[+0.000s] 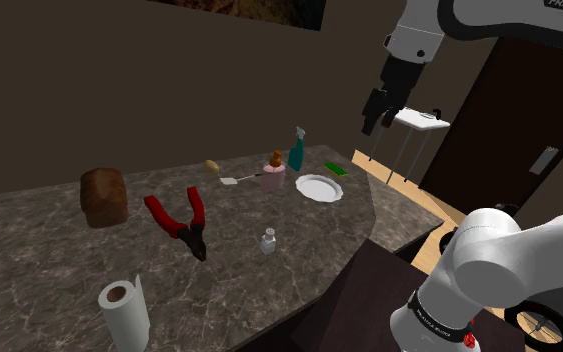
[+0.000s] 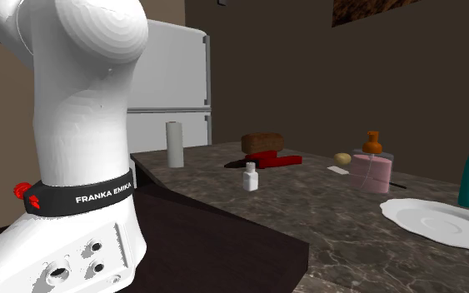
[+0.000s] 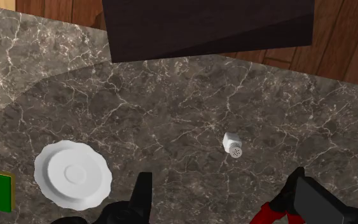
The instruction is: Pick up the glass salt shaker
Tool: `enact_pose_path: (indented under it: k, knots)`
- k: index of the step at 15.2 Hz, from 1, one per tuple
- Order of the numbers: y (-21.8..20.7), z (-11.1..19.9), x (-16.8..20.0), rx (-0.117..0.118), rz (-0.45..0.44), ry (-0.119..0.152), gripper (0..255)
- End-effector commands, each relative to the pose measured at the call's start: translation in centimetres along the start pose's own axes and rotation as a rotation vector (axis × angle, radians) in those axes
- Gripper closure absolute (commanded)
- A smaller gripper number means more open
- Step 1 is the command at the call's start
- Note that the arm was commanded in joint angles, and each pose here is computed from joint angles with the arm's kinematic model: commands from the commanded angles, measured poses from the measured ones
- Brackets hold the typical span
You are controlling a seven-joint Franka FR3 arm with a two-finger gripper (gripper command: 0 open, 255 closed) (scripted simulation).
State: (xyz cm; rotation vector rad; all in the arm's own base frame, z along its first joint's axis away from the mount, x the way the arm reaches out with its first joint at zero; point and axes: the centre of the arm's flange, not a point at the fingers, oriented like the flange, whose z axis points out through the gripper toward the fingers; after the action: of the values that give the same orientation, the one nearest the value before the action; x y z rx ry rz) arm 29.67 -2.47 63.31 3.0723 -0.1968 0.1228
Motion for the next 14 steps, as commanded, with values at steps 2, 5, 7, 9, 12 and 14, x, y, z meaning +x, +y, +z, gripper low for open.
enact_pose_path:
  k: [2, 5, 7, 9, 12, 14]
  knots:
    - [-0.3, 1.2, 0.5, 0.002, -0.003, -0.002, 0]
    - [-1.3, 4.7, 2.0, 0.007, -0.011, -0.009, 0]
    - [-1.9, 7.1, 3.0, 0.011, -0.017, -0.014, 0]
    - [-2.6, 9.5, 4.0, 0.015, -0.023, -0.019, 0]
    - [-3.6, 13.1, 5.4, 0.020, -0.032, -0.026, 0]
    - [-4.3, 15.5, 6.3, 0.024, -0.037, -0.031, 0]
